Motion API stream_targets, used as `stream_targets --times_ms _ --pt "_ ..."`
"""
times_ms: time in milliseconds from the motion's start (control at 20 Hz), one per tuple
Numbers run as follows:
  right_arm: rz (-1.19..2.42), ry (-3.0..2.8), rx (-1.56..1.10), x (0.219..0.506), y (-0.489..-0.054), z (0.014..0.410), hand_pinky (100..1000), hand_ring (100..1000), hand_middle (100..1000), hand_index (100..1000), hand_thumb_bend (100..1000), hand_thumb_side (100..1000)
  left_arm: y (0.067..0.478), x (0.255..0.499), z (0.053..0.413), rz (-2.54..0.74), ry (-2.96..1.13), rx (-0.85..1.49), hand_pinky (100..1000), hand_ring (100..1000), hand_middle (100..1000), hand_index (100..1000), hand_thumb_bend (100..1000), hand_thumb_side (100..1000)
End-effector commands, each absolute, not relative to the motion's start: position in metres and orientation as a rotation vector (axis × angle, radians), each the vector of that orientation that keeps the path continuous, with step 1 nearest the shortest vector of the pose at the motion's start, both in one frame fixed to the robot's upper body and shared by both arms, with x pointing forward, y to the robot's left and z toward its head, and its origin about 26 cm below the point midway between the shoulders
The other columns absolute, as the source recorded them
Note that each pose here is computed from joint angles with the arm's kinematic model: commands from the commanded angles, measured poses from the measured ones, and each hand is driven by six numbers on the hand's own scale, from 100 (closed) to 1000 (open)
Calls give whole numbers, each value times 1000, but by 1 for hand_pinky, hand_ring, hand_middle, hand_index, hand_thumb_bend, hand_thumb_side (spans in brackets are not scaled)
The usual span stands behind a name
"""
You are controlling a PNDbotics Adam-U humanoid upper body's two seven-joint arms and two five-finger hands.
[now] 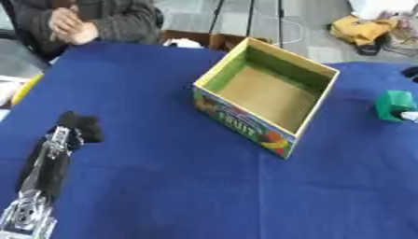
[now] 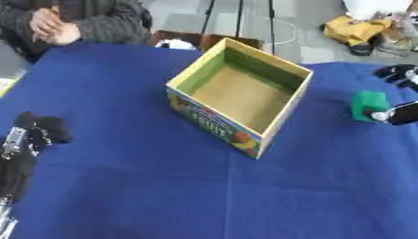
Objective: Pick up objects on the table and place them in the box.
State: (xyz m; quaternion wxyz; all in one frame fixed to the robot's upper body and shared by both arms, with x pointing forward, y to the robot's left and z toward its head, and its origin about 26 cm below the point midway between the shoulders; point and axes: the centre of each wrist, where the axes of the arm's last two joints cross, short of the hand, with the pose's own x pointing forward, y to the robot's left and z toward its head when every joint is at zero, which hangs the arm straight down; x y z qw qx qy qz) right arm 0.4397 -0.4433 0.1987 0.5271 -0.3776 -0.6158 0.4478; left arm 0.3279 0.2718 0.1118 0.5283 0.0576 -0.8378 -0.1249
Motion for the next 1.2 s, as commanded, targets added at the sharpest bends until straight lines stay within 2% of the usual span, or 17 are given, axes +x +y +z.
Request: stream_targets --times_ms 50,650,800,1200 --pt "1057 -1449 -968 434 -460 218 842 859 832 883 473 146 276 327 121 -328 -2027 157 683 578 543 712 442 982" --pt "1050 -1432 -918 435 -461 205 821 824 821 881 457 153 274 327 121 -341 -2034 147 685 577 528 712 443 984" --pt "1059 -1437 -904 436 -458 204 798 777 796 866 437 154 274 327 121 -343 -2034 145 685 577 526 712 443 985" --pt "1074 -1460 -863 440 -449 201 803 743 742 822 420 156 274 327 120 -344 -2031 144 686 576 524 712 442 986"
